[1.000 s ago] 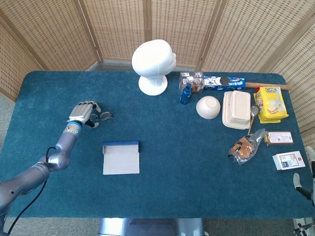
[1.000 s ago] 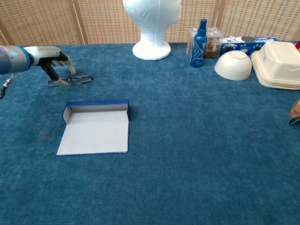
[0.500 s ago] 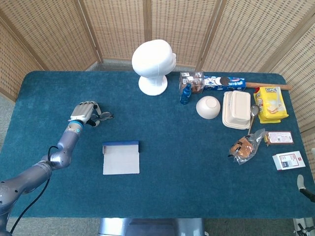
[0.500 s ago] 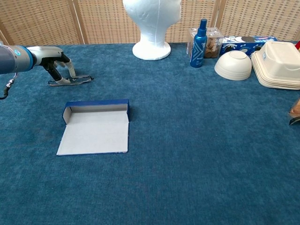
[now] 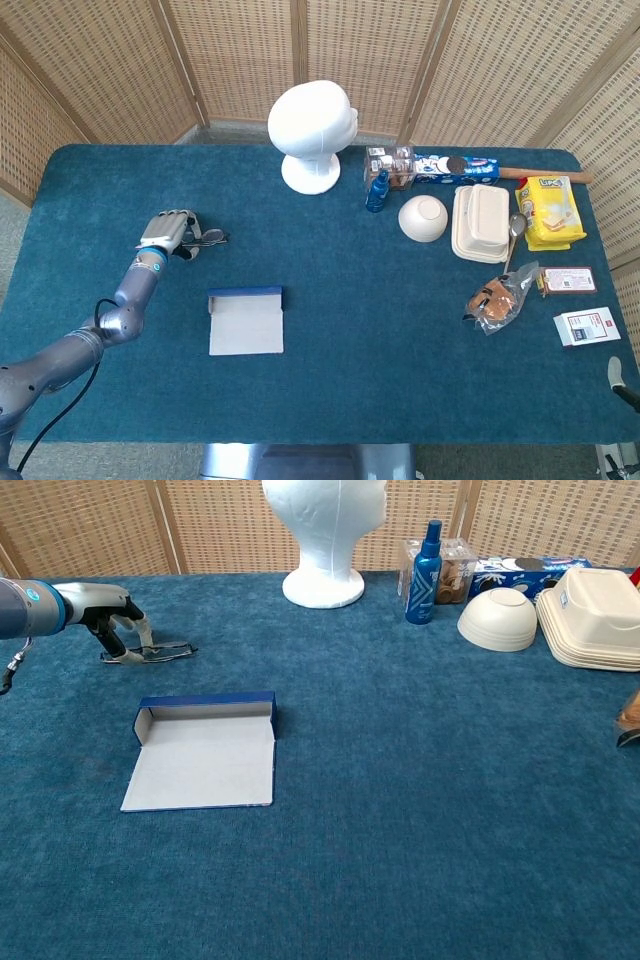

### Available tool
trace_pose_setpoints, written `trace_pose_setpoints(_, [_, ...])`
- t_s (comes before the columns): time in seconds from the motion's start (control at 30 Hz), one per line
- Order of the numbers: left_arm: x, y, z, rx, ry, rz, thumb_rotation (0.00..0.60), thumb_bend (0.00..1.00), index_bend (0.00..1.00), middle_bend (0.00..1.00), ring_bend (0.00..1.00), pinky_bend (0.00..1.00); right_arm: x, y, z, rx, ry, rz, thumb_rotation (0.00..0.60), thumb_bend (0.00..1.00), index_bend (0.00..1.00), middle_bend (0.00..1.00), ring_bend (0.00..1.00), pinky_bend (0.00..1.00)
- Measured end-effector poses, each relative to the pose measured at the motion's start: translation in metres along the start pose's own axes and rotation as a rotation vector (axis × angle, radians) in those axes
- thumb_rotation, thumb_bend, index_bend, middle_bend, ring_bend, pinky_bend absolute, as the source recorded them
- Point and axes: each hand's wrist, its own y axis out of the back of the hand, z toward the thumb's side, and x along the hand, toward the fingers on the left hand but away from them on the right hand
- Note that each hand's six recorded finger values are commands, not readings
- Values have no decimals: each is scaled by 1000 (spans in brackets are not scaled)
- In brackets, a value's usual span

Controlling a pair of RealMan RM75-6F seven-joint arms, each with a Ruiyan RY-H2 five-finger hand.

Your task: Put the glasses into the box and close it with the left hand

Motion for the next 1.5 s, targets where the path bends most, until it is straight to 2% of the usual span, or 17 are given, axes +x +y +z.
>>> trace_pose_setpoints(0.3, [-3, -1, -3, 23, 8, -10, 600, 389, 490, 220, 126, 103, 3, 5, -6, -6, -13, -18, 571, 440, 49, 165, 127, 273])
trace_pose_setpoints(0.67, [-3, 3, -7, 8, 28, 8, 600, 379, 376, 189, 121, 110, 6, 7, -7, -11, -15, -21, 566, 440, 50, 165, 126, 273])
trace_pose_setpoints(1.27, [0, -5, 7, 45, 4, 9, 600, 379, 409, 185, 121, 114, 11, 13, -14, -15, -34, -37, 566, 431, 49, 165, 127, 277])
trace_pose_setpoints(1.5, [0, -8, 9, 45, 3, 11, 600, 382, 491, 195, 122, 117, 12, 15, -16, -18, -38, -42, 568, 415, 50, 165, 126, 277])
